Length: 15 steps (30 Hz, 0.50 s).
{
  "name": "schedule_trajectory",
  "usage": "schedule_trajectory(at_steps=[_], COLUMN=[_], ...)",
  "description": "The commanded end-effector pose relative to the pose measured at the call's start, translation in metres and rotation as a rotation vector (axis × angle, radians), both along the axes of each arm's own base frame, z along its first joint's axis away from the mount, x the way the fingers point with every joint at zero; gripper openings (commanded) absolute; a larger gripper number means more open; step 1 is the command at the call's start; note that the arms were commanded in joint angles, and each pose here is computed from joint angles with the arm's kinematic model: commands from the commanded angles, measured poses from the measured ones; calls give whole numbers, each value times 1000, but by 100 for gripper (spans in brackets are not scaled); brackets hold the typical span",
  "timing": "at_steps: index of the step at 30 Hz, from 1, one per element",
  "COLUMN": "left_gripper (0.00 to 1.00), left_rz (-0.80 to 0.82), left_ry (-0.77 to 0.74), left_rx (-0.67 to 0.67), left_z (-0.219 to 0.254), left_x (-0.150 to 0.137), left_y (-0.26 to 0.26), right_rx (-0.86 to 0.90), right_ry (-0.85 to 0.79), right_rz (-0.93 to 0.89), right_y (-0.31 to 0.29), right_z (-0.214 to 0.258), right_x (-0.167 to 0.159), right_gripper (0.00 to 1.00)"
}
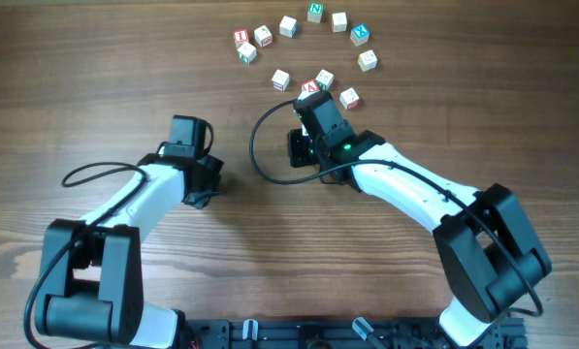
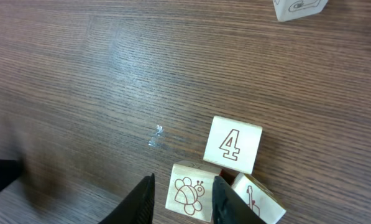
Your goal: Form a circle
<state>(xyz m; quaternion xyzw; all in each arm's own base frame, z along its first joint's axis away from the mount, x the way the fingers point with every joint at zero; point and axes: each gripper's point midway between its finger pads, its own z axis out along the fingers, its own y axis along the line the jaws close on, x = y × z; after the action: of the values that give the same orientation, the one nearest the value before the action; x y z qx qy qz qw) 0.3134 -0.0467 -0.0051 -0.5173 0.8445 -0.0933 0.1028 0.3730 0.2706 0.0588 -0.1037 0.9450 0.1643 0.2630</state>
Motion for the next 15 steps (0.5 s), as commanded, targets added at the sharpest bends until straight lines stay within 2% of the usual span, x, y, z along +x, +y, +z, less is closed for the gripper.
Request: schedule_trajectory(at_steps=[1, 15], left_gripper=[4, 4], left_rz=[85, 98], left_ry=[139, 137], left_rx=[90, 105], left_z=[-27, -27], left_x=[-35, -34], left_y=[34, 40], right_rx=[27, 12], right_ry=[25, 39], right_rz=[-23, -9], right_y=[6, 13], right_z=[-4, -19], right_x=[4, 2], right_gripper=[35, 37])
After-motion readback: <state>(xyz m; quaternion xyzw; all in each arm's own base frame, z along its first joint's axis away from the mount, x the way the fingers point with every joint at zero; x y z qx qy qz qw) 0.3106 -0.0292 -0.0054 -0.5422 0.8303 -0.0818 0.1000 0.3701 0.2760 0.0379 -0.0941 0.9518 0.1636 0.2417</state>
